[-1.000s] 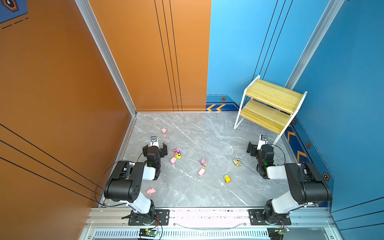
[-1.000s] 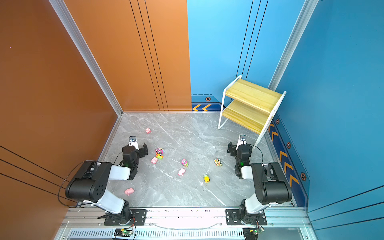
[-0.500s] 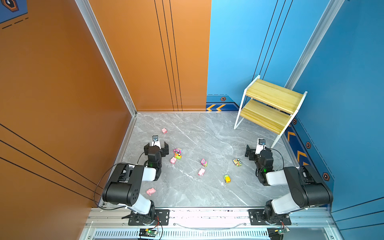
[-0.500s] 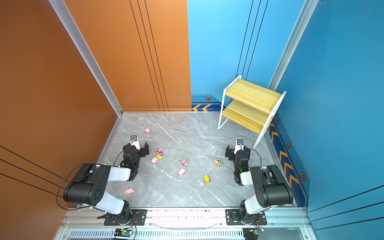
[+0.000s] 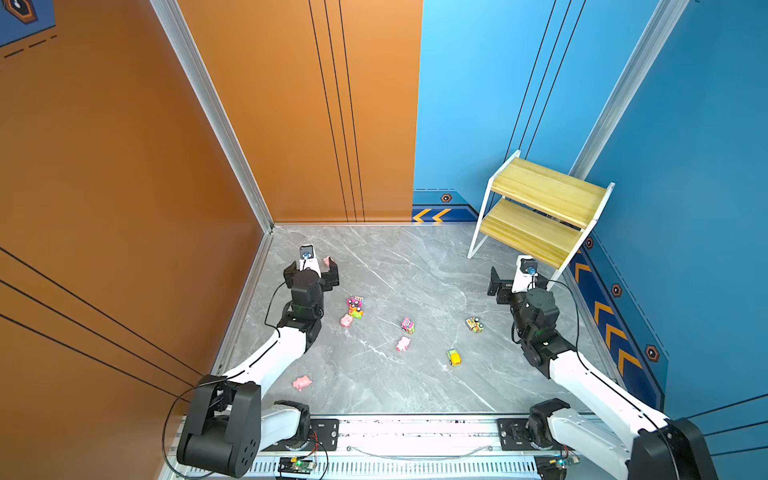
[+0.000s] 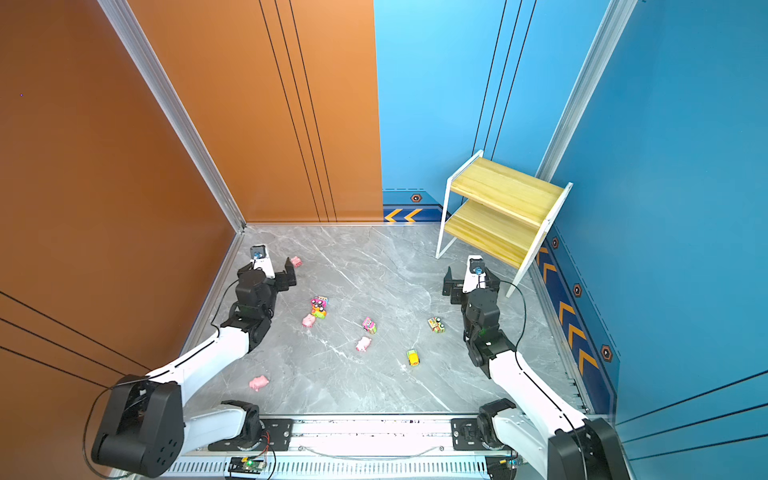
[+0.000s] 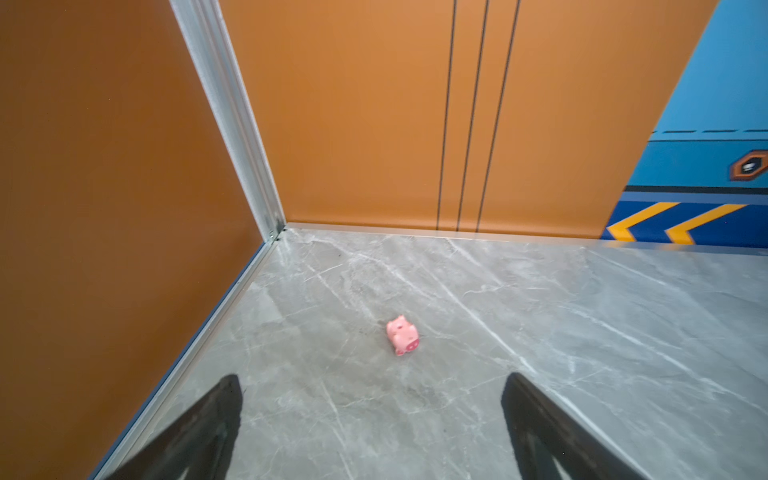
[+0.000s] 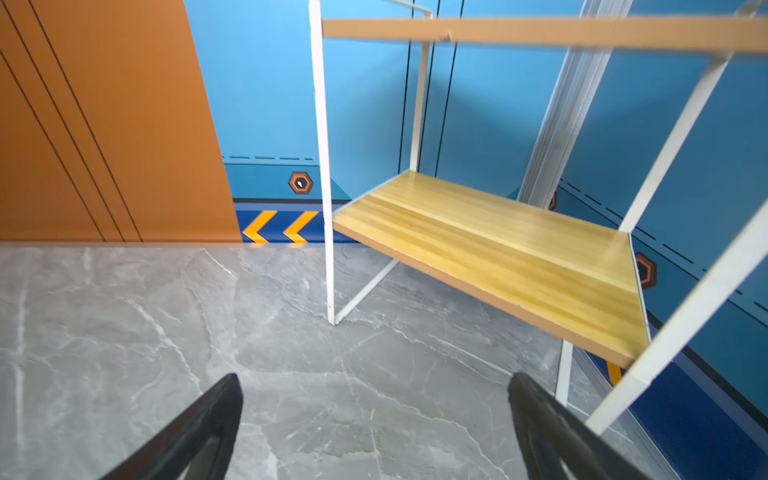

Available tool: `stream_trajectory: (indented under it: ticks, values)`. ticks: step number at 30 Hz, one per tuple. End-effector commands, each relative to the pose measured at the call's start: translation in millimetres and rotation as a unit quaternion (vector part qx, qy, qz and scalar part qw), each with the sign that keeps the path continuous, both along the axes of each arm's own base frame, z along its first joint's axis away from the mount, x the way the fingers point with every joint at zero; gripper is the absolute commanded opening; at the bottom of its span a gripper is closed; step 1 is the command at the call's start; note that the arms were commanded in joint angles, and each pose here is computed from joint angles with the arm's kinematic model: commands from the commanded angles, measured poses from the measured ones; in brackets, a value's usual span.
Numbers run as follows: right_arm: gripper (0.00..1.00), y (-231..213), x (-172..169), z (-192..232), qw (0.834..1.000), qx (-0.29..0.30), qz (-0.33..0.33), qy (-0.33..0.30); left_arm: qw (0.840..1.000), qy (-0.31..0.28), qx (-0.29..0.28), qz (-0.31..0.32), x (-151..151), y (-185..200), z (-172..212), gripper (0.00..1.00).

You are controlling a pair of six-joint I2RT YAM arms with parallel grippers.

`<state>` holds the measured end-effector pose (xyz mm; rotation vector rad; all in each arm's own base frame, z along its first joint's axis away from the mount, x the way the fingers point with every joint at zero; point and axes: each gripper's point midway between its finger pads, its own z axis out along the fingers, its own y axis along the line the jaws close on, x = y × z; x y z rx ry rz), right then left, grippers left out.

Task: Place and organize the plastic toys onto the shelf
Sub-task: 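Raise right gripper to the shelf's top frame while left arm reaches forward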

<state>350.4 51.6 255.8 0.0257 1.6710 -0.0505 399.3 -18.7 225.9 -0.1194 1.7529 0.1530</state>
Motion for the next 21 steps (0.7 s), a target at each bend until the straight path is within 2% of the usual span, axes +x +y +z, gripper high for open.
stream_trajectory:
  ticks: [1,7,11,17,21]
  values:
    - [1.00,1.4,-12.3,22.1,0.999,0.013,-0.019,0.038,0.997,0.044,-0.022,-0.060,-5.0,-32.3,-8.3,0.98]
    - [1.00,-1.1,-16.5,102.0,0.996,0.063,-0.041,0.039,0.982,0.043,-0.054,-0.176,-7.1,-96.0,18.8,1.00]
    - [1.00,-23.3,-19.1,148.5,0.991,0.090,-0.094,0.026,0.964,0.046,-0.056,-0.254,-10.3,-149.1,31.8,0.99]
    - [0.99,-90.5,-7.9,181.1,0.966,0.170,-0.188,0.043,0.935,0.062,-0.039,-0.346,-16.3,-225.2,37.4,0.99]
    - [0.98,-126.1,3.0,189.5,0.953,0.184,-0.233,0.059,0.921,0.060,-0.035,-0.384,-16.7,-262.7,47.3,0.99]
